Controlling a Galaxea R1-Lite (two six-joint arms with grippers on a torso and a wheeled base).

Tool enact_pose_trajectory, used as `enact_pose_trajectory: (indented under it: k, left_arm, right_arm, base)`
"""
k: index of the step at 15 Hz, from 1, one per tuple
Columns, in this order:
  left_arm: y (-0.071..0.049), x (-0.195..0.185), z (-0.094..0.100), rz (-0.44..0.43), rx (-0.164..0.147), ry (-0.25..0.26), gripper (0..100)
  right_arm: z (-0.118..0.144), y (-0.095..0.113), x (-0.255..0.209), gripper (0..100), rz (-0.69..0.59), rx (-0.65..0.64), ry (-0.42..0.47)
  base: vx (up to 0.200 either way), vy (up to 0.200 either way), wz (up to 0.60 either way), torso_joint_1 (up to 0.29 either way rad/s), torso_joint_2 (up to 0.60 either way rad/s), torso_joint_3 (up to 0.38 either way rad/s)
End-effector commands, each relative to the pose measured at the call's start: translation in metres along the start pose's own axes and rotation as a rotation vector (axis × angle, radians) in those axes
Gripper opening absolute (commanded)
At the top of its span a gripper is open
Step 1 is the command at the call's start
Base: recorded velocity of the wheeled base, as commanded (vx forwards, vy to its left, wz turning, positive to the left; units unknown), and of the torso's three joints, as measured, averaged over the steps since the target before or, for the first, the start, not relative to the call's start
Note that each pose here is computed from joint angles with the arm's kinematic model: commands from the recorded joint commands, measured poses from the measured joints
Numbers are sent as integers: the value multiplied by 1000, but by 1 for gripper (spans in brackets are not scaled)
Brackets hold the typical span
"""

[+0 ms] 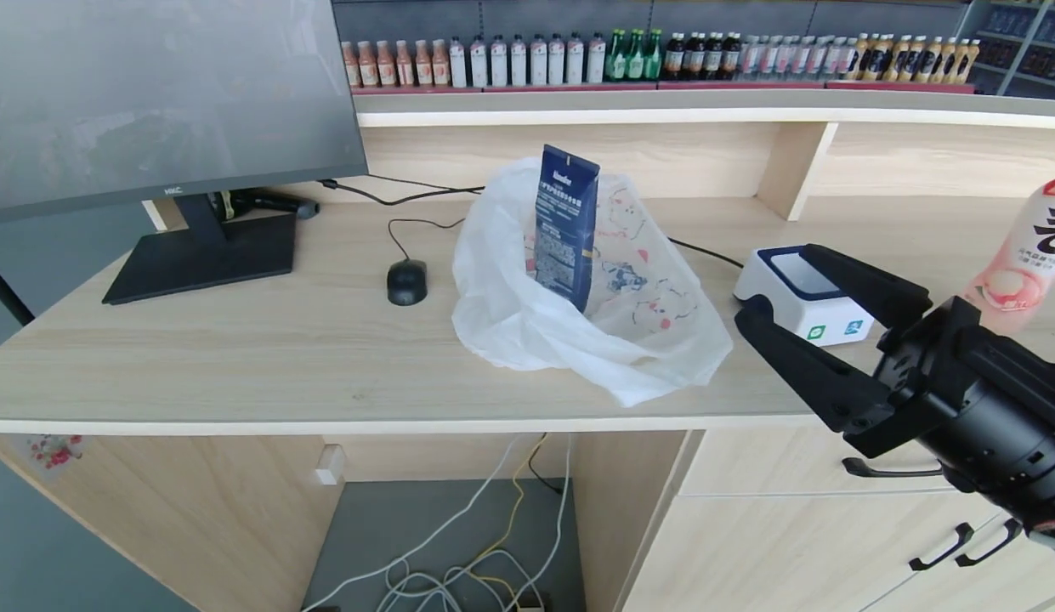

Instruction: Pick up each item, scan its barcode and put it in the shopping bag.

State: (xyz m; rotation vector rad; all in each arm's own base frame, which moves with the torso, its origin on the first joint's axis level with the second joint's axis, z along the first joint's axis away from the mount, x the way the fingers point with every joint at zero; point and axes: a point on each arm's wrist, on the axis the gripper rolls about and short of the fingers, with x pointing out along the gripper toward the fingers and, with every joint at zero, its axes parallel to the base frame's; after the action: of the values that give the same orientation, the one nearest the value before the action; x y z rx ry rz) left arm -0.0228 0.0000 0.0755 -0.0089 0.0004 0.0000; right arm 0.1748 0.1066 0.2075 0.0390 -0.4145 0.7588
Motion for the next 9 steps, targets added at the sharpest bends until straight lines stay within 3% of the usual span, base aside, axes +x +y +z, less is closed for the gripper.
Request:
enact_pose_trajectory:
  k: [1,9]
  left_arm:
    - [0,0,0,0,0,0,100]
    - [0,0,0,0,-2,0,100]
  right_arm:
    - [-1,0,0,100,2,1,1]
    - [-1,1,-2,100,2,2,7]
  base:
    - [0,-200,0,2,2,2]
    - [0,-200,0,1,2,2]
